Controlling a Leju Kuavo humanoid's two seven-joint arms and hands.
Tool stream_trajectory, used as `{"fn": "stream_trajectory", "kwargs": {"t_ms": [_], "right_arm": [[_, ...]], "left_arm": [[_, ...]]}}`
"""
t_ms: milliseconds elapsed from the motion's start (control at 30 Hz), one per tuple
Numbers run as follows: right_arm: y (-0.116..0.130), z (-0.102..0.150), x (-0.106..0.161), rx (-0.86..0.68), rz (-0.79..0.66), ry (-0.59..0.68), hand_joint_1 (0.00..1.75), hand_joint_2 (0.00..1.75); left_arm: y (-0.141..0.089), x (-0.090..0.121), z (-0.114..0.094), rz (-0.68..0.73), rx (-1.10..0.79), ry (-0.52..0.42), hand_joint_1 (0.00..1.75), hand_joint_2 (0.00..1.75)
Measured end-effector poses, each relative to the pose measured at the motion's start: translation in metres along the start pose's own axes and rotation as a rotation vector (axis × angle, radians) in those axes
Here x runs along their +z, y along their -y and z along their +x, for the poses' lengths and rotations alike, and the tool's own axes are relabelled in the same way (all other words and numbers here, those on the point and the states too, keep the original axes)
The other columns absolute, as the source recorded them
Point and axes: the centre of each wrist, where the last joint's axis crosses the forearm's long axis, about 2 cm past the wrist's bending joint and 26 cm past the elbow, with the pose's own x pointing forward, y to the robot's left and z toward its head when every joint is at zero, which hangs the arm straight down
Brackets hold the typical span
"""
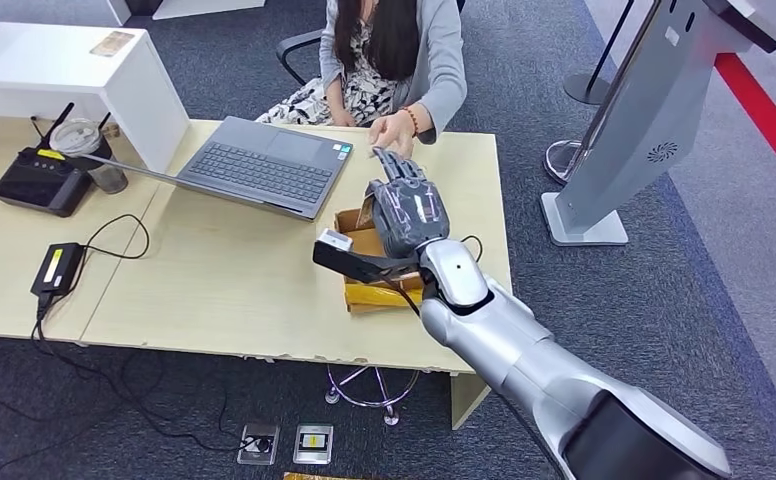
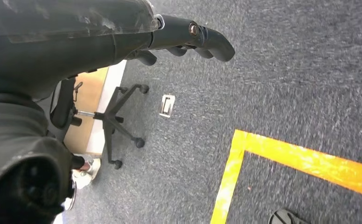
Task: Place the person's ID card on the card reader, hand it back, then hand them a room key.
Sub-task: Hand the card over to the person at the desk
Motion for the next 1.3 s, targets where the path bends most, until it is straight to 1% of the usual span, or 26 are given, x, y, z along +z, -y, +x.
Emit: {"fn": "stream_trajectory", "kwargs": {"t_ms": [300,633,733,767,800,867,933,1300], "right_arm": [[0.008,0.011,-0.014,-0.002,-0.005,-0.009,1.75,1.75],[0.004,0.019,-0.017,0.005,0.019,-0.026,1.75,1.75],[0.003,0.019,-0.017,0.010,0.025,-0.034,1.63,1.75],[0.003,0.019,-0.017,0.013,0.026,-0.036,1.19,1.75],[0.002,0.019,-0.017,0.016,0.028,-0.038,0.79,1.75],[0.002,0.018,-0.017,0.021,0.029,-0.041,0.00,0.87],[0.001,0.018,-0.017,0.031,0.028,-0.047,0.00,0.00],[-0.003,0.020,-0.017,0.063,0.034,-0.065,0.00,0.00]], "left_arm": [[-0.001,-0.001,-0.001,-0.005,0.008,0.004,0.00,0.00],[-0.001,-0.001,-0.001,-0.005,0.021,-0.001,0.00,0.00],[-0.001,-0.001,-0.001,-0.006,0.021,0.001,0.00,0.00],[-0.001,-0.001,-0.001,-0.006,0.021,0.000,0.00,0.00],[-0.001,-0.001,-0.001,-0.007,0.021,0.000,0.00,0.00],[-0.001,-0.001,-0.001,-0.007,0.021,0.000,0.00,0.00],[-0.001,-0.001,-0.001,-0.008,0.021,0.000,0.00,0.00],[-0.001,-0.001,0.000,-0.003,0.023,-0.012,0.00,0.00]]}}
